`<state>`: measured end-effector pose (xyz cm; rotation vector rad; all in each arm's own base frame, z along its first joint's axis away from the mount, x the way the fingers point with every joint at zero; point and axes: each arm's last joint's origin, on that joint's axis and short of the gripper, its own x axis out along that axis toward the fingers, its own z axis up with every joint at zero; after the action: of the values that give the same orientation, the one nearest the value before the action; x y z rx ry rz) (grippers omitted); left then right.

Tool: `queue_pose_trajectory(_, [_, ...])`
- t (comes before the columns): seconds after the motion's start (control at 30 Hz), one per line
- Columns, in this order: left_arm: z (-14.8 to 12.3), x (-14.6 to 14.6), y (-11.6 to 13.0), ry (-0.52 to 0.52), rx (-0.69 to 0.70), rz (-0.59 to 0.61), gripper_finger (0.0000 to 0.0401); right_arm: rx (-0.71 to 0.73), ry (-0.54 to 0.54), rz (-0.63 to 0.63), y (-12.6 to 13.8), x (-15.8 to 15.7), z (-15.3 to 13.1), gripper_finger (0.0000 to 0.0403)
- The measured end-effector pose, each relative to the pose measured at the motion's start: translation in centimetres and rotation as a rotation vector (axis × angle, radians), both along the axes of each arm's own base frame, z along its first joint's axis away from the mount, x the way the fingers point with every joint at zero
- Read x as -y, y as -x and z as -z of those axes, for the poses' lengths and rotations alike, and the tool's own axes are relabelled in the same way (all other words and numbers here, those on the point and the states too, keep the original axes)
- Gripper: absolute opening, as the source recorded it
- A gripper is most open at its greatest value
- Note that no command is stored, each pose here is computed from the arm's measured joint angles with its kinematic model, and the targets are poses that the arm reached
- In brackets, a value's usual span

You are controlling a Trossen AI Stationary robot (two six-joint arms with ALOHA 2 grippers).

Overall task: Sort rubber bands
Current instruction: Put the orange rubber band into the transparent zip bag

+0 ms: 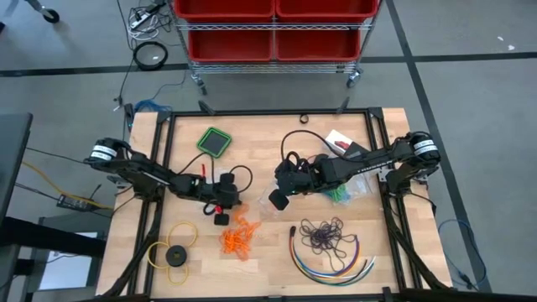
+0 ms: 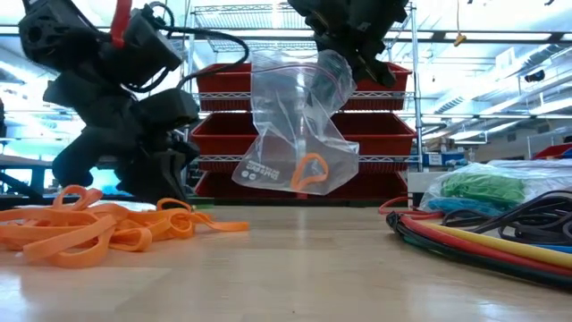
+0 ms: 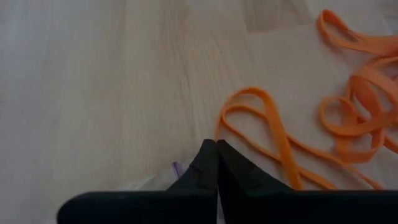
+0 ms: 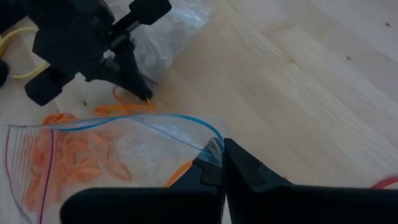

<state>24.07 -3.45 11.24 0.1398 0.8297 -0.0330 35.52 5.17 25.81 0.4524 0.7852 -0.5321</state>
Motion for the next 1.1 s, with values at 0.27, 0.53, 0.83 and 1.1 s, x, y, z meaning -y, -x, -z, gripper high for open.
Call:
queue_pose_trajectory(0.27, [-5.4,1.1,-1.9,-0.055,0.024,0.076,0.0002,-0.002,0.0,-0.002,0.0,0.0,0.0,0.0])
queue_pose_trajectory(0.53, [-12.5,3.3,-2.4,-0.158,0.089,0.164,0.0001,-0.001,-0.003,-0.004,0.0,0.0,0.0,0.0])
queue_pose_trajectory(0.83, [-15.2,4.1,-2.1,-0.215,0.068,0.187,0.0,-0.001,-0.005,-0.002,0.0,0.0,0.0,0.0])
queue_pose_trajectory(1.1, [-17.6,5.3,-2.9,-0.304,0.329,0.234,0.0,0.004,-0.024,0.008,0.0,0.0,0.0,0.0])
